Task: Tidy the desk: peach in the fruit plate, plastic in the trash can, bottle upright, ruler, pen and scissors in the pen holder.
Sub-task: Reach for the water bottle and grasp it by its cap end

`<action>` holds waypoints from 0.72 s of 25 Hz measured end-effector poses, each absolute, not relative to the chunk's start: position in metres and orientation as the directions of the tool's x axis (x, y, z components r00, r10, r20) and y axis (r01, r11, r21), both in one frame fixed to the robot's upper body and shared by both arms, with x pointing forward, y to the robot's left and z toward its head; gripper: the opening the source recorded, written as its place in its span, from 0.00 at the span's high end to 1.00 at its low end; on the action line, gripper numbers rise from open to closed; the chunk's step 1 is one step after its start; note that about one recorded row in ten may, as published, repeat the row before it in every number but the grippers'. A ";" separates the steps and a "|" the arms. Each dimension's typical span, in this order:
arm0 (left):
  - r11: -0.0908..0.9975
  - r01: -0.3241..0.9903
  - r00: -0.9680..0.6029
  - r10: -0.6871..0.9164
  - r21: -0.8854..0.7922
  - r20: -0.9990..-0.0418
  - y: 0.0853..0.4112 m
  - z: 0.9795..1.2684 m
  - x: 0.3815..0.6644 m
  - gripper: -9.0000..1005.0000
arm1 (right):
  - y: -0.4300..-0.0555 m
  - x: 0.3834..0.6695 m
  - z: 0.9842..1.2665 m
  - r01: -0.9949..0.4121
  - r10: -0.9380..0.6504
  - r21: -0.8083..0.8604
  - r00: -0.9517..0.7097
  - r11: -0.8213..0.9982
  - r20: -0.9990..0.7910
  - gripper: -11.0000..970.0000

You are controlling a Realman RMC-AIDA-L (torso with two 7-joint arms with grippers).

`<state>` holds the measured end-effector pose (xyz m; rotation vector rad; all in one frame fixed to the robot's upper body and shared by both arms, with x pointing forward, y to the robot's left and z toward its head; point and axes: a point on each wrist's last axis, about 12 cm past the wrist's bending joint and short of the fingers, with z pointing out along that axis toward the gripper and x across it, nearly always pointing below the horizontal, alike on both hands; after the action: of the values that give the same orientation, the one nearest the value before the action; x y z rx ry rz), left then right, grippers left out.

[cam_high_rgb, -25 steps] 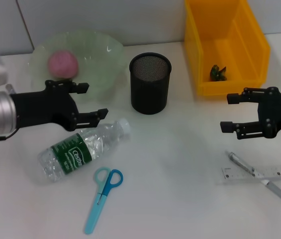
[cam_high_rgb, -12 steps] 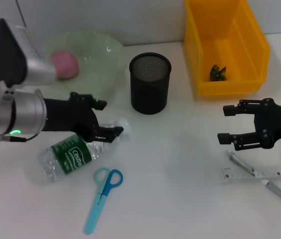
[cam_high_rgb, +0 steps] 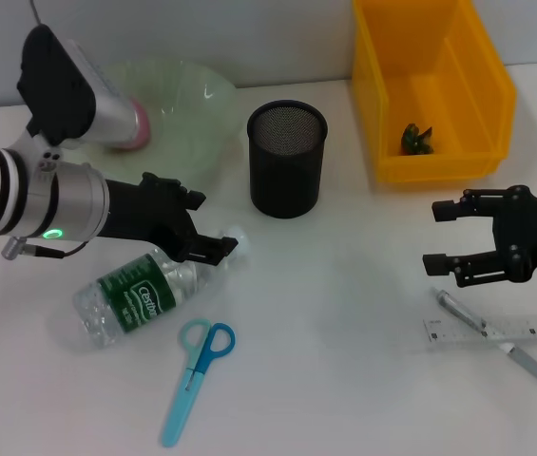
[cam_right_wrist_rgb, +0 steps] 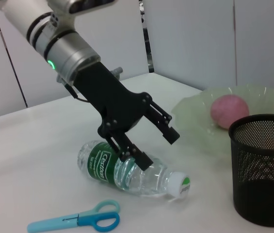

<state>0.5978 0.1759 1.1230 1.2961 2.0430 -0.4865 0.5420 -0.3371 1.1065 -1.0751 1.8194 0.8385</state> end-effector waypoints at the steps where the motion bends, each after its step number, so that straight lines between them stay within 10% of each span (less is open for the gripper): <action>1: 0.440 0.898 -0.294 0.652 0.033 -0.699 0.175 1.122 0.599 0.22 | -0.337 0.542 1.107 -0.904 -0.342 0.125 -0.278 0.408 -0.898 0.15; 18: 0.445 0.895 -0.313 0.668 0.026 -0.675 0.162 1.114 0.613 0.22 | -0.338 0.545 1.109 -0.902 -0.348 0.113 -0.273 0.416 -0.897 0.15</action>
<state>0.6126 0.1619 1.1137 1.3045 2.0816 -0.4764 0.5446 -0.3380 1.1086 -1.0757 1.8206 0.8205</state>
